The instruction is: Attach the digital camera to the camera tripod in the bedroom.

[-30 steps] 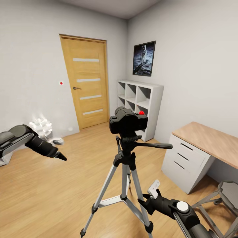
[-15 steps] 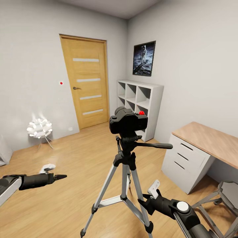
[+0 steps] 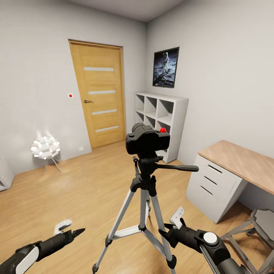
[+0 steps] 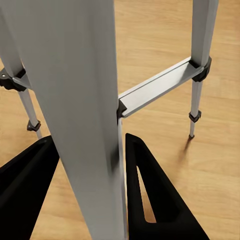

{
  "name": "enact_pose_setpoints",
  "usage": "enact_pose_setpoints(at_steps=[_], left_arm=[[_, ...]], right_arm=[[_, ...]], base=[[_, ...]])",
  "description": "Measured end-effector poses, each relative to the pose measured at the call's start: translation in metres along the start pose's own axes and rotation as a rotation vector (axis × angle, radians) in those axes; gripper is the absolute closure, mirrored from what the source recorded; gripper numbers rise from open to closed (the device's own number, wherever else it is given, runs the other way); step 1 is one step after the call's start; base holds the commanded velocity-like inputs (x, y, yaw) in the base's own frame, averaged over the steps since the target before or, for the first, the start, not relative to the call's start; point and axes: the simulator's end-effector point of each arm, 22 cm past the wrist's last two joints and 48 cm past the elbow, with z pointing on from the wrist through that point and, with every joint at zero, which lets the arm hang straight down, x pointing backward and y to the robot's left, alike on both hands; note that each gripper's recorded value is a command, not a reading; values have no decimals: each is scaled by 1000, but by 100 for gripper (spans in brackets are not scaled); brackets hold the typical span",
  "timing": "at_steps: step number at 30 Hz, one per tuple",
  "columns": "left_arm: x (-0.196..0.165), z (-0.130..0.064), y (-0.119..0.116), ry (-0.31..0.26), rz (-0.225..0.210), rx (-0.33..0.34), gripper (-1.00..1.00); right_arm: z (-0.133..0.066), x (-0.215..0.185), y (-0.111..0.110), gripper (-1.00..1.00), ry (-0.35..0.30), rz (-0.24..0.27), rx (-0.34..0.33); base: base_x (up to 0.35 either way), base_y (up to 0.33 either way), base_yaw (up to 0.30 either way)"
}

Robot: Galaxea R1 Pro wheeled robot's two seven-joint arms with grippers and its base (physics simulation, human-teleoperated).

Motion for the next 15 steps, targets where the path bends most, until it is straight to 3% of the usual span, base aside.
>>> enact_pose_setpoints(at_steps=[5, 15], left_arm=[[17, 2, 25, -14, -15, -93, -100], [44, -2, 43, -4, -26, -151, -100]], right_arm=[[0, 0, 0, 100, 0, 0, 0], [0, 0, 0, 100, 0, -1, 0]], base=[[0, 0, 0], [0, 0, 0]])
